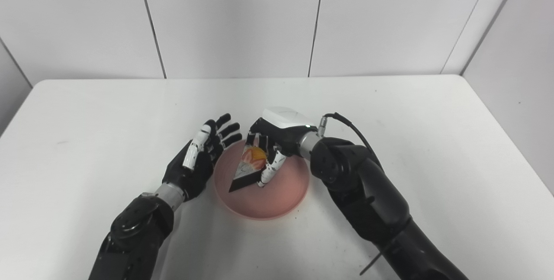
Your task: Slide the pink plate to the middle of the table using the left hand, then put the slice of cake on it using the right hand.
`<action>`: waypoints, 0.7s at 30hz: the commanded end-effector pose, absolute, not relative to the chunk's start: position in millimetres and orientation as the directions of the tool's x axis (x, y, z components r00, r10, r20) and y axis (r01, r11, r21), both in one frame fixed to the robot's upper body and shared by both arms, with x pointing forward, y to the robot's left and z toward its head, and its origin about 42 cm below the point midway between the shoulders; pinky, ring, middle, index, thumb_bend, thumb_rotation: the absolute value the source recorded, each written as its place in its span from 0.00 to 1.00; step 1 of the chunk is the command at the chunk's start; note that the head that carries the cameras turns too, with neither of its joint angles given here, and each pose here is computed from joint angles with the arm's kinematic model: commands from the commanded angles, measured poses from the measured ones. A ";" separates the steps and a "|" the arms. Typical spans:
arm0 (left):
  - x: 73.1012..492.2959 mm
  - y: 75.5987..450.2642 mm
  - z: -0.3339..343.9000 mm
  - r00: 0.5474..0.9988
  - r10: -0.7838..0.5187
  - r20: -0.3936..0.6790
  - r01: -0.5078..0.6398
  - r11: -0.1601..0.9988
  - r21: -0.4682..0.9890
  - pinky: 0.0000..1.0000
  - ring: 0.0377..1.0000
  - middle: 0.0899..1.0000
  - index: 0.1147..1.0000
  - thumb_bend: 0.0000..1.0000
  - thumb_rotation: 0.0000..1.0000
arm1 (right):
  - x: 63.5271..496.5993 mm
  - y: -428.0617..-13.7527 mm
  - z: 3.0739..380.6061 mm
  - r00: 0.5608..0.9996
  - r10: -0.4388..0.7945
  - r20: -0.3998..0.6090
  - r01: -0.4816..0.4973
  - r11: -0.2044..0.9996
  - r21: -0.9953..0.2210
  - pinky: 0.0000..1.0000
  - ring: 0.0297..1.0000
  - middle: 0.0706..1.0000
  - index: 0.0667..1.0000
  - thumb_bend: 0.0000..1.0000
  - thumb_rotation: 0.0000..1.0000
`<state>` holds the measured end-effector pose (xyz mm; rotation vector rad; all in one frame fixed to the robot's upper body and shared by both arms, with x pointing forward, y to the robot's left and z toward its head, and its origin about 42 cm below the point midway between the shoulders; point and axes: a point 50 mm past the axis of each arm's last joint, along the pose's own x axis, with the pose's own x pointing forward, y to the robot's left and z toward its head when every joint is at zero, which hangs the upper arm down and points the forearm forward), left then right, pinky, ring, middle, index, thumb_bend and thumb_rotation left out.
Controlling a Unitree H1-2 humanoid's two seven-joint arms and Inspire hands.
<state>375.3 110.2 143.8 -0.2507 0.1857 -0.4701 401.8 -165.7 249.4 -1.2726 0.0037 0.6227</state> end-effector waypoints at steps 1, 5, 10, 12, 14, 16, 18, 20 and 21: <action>368.7 113.9 127.9 0.858 -0.469 -0.209 0.406 0.869 -0.284 0.92 0.92 0.94 0.95 0.36 1.00 | 406.7 -166.9 264.5 0.859 0.411 -0.306 -0.397 0.154 -0.905 0.36 0.42 0.37 0.48 0.52 0.00; 368.7 113.8 128.7 0.858 -0.470 -0.209 0.405 0.868 -0.288 0.92 0.93 0.94 0.95 0.36 1.00 | 406.2 -166.3 260.5 0.853 0.401 -0.334 -0.418 0.142 -0.897 0.35 0.41 0.38 0.50 0.52 0.00; 368.5 114.0 129.3 0.855 -0.475 -0.208 0.409 0.864 -0.293 0.92 0.93 0.95 0.96 0.36 1.00 | 402.8 -162.5 264.1 0.846 0.386 -0.368 -0.433 0.096 -0.896 0.53 0.67 0.74 0.79 0.74 0.22; 368.5 114.0 129.5 0.855 -0.476 -0.208 0.410 0.864 -0.292 0.92 0.93 0.94 0.95 0.36 1.00 | 401.9 -162.1 265.9 0.841 0.374 -0.390 -0.442 0.060 -0.895 0.61 0.76 0.84 0.87 0.80 0.36; 368.6 114.2 129.3 0.854 -0.478 -0.206 0.412 0.863 -0.291 0.93 0.93 0.95 0.95 0.36 1.00 | 401.2 -162.3 267.2 0.836 0.368 -0.406 -0.452 0.042 -0.891 0.59 0.76 0.90 0.95 0.88 0.49; 368.9 114.3 128.5 0.853 -0.480 -0.206 0.413 0.862 -0.294 0.93 0.93 0.95 0.96 0.36 1.00 | 400.3 -162.9 267.9 0.834 0.368 -0.411 -0.455 0.039 -0.890 0.57 0.76 0.91 0.98 0.91 0.52; 369.0 114.5 128.2 0.852 -0.481 -0.207 0.413 0.861 -0.297 0.93 0.94 0.95 0.96 0.36 1.00 | 399.3 -163.0 268.9 0.835 0.367 -0.409 -0.454 0.038 -0.890 0.53 0.74 0.94 1.00 0.94 0.55; 368.9 114.5 128.4 0.854 -0.478 -0.206 0.412 0.862 -0.295 0.93 0.94 0.95 0.96 0.36 1.00 | 397.5 -162.7 272.8 0.837 0.368 -0.405 -0.447 0.032 -0.894 0.52 0.73 0.95 1.00 0.95 0.56; 369.0 114.4 128.4 0.855 -0.477 -0.206 0.411 0.863 -0.294 0.93 0.93 0.94 0.96 0.36 1.00 | 396.7 -162.4 274.8 0.838 0.368 -0.403 -0.444 0.029 -0.896 0.52 0.73 0.95 1.00 0.96 0.57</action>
